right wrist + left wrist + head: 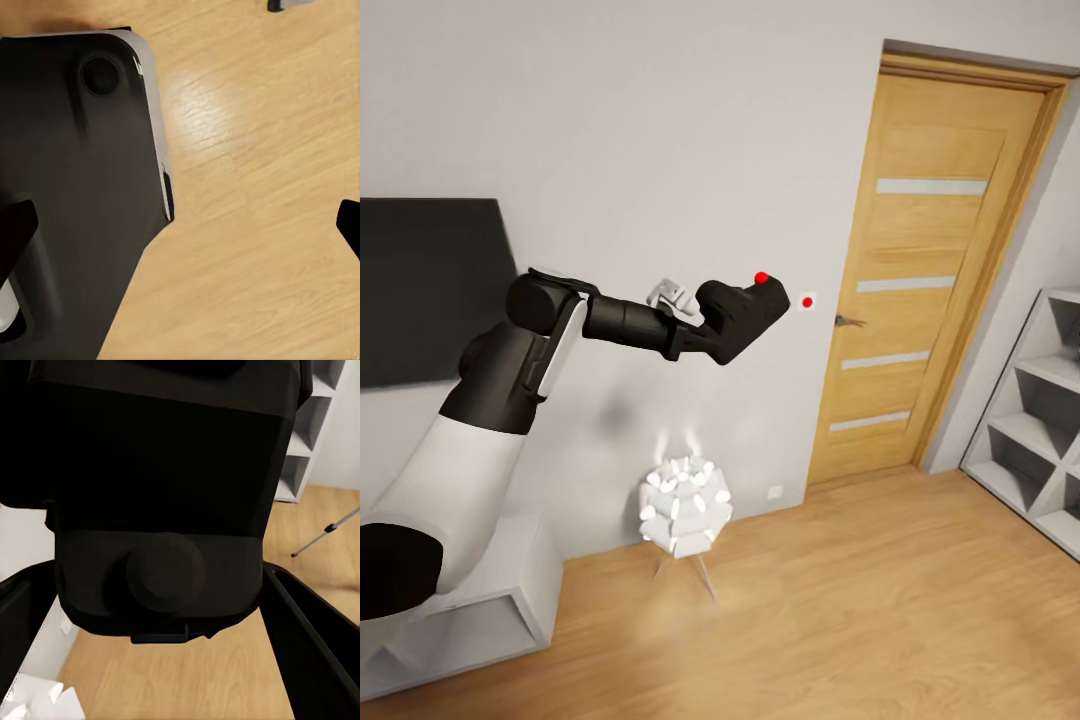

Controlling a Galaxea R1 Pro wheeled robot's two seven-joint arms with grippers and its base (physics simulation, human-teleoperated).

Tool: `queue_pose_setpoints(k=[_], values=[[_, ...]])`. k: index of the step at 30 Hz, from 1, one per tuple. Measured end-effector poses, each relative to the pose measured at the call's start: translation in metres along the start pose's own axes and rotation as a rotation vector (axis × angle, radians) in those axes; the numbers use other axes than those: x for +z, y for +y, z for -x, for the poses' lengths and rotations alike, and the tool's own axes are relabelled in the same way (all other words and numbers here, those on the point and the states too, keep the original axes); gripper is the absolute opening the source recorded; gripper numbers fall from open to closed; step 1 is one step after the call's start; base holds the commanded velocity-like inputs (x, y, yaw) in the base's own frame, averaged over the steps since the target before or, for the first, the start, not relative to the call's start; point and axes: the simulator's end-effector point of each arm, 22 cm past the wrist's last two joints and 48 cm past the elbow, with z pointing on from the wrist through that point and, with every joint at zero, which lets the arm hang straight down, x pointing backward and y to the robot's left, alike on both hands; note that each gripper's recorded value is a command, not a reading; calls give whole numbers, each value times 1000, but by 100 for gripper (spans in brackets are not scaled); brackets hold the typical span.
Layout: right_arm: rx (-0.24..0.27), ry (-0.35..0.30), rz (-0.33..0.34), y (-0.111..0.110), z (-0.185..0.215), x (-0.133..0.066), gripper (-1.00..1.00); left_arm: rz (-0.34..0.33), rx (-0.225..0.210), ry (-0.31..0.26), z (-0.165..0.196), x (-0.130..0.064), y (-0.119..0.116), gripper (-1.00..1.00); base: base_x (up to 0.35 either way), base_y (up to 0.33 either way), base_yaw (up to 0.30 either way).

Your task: Attach the digital camera to the camera tripod in the bedroom.

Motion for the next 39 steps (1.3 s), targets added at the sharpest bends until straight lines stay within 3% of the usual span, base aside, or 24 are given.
queue_pose_setpoints(k=[10,39], values=[[1,0,0,0,0,0,100,0,3,0,0,0,0,-100,192,114,-266],[3,-1,-1,0,0,0,100,-3,9,2,0,2,-3,-100,2,1,-300]])
